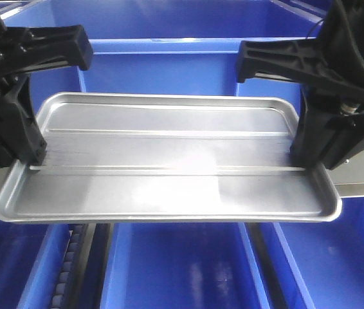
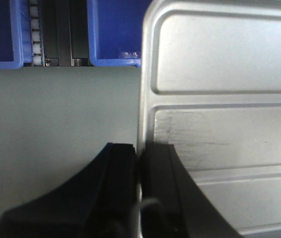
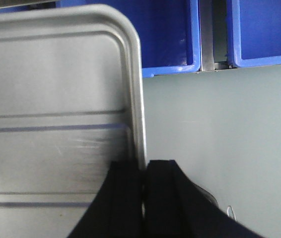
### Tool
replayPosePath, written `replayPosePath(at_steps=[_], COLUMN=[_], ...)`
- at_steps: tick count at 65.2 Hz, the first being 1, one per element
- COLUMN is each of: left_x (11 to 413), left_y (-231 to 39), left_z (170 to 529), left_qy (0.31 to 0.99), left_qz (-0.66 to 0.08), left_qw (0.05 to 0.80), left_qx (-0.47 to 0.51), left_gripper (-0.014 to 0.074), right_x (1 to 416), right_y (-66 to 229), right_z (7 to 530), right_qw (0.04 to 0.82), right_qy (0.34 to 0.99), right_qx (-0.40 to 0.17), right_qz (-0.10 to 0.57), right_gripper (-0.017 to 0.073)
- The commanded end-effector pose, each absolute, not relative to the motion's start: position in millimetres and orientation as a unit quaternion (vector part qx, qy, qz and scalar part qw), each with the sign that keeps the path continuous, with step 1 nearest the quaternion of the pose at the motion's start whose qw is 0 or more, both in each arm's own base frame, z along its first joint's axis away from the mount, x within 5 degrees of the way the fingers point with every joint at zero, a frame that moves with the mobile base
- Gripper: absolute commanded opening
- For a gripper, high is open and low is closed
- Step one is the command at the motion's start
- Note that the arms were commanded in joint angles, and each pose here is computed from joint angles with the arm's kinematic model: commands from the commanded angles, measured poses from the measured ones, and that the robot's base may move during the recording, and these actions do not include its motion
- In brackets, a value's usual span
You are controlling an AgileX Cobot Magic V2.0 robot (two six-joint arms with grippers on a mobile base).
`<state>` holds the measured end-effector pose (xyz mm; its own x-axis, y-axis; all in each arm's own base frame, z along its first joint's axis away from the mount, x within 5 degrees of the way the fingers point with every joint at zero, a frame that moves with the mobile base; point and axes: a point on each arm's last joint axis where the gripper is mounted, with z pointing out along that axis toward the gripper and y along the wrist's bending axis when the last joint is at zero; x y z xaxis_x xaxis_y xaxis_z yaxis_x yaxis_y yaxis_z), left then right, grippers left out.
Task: Grab silver tray and place in blue box
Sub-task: 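Carry the tray over the empty blue bin with both grippers, then lower the tray into the blue bin and open both grippers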
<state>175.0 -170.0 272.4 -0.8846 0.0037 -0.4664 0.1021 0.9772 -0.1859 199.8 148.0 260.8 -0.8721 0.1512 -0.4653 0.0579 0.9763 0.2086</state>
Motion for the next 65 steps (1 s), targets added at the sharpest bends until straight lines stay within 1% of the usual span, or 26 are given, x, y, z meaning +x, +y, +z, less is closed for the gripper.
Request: replayPosePath(at_steps=[1, 10, 17, 24, 38, 50, 60, 65], left_x=[176, 183, 192, 207, 238, 259, 288, 304], left_y=[-164, -169, -167, -163, -159, -158, -156, -155], left_z=[292, 317, 338, 358, 399, 430, 439, 437], left_qy=[0.957, 0.945, 0.936, 0.928, 0.902, 0.885, 0.872, 0.868], left_qz=[-0.093, -0.107, -0.128, -0.15, -0.175, -0.189, -0.19, -0.19], left_qw=[0.271, 0.302, 0.319, 0.332, 0.38, 0.41, 0.439, 0.449], left_qx=[0.038, 0.065, 0.07, 0.08, 0.104, 0.116, 0.106, 0.093], left_gripper=[-0.0013, -0.0013, -0.0013, -0.0013, -0.0013, -0.0013, -0.0013, -0.0013], right_x=[204, 210, 217, 225, 250, 282, 319, 336], right_y=[139, 144, 150, 158, 179, 186, 182, 178], right_z=[283, 310, 338, 365, 409, 441, 443, 440], right_qw=[0.285, 0.311, 0.338, 0.365, 0.42, 0.451, 0.442, 0.439], right_qy=[0.956, 0.948, 0.936, 0.923, 0.895, 0.876, 0.876, 0.875], right_qx=[0.029, 0.003, -0.006, -0.021, -0.053, -0.039, -0.032, -0.022], right_qz=[0.065, 0.07, 0.097, 0.121, 0.141, 0.167, 0.191, 0.201], right_gripper=[0.005, 0.005, 0.0051, 0.0051, 0.0055, 0.0055, 0.0055, 0.0055])
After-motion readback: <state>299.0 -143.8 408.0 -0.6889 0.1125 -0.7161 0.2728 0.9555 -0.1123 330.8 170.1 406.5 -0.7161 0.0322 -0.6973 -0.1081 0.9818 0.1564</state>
